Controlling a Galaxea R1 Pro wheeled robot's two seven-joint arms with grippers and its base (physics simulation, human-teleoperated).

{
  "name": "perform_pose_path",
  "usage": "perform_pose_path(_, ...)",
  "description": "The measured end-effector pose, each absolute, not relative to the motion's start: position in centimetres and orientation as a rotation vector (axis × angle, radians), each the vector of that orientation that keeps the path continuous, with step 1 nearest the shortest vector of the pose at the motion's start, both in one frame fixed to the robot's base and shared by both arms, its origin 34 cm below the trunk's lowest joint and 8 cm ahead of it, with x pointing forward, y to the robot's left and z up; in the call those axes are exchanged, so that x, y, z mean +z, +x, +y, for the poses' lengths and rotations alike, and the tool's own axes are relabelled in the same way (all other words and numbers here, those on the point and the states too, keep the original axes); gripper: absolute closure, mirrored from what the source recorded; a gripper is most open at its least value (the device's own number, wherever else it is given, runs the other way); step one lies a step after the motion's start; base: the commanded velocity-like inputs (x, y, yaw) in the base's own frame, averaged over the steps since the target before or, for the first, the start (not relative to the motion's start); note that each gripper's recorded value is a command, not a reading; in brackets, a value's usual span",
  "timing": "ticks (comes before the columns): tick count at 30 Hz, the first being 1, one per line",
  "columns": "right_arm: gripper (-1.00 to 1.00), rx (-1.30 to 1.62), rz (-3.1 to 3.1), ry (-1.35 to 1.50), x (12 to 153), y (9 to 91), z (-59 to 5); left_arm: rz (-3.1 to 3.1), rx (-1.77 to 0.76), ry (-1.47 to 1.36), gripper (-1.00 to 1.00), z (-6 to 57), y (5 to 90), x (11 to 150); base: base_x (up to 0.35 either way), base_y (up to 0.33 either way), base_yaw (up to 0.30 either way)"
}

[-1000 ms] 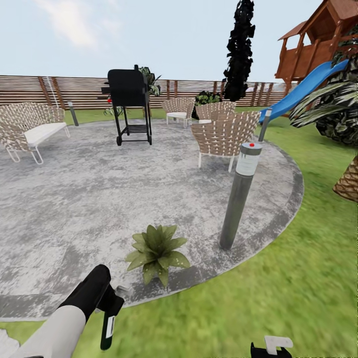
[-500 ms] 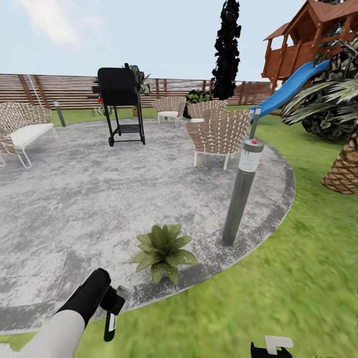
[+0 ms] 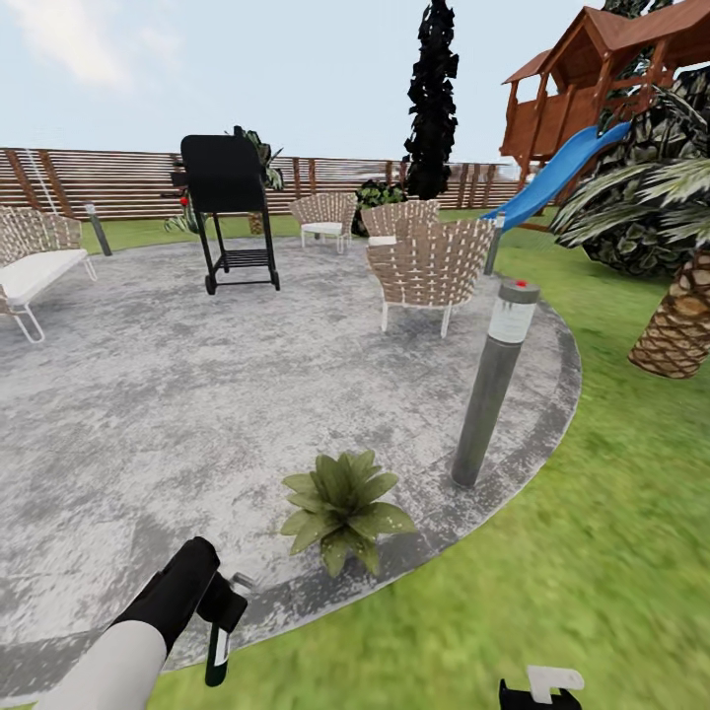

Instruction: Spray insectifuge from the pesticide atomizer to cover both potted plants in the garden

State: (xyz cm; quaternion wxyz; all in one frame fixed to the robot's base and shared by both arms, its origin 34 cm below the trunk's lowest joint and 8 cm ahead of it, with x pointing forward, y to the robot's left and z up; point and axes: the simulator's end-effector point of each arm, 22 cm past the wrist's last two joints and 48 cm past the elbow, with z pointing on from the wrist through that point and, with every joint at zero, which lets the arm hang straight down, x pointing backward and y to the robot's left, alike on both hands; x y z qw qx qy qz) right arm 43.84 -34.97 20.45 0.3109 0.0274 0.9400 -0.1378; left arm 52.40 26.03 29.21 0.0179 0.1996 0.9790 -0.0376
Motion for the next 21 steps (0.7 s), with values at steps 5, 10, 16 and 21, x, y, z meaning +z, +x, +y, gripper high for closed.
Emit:
perform_pose_path(5,-1.0,-0.364,2.483,0.072,20.4,43.8,-35.0,3.041,-0.119,0.618,1.0,26.1,53.0,29.7,0.0,0.006,0.0)
perform_pose_path(10,-1.0,-0.361,2.482,0.073,20.4,43.8,-34.9,3.096,-0.22,0.54,1.0,25.3,53.7,31.7,0.0,0.0,-0.002)
perform_pose_path(16,-1.0,-0.359,2.483,0.078,20.4,43.8,-34.7,3.13,-0.233,0.708,1.0,24.1,53.3,32.6,0.0,0.0,-0.231)
perform_pose_path(21,-1.0,-0.36,2.483,0.079,20.4,43.8,-34.7,3.154,-0.308,0.735,1.0,24.4,52.4,33.0,0.0,0.0,-0.295)
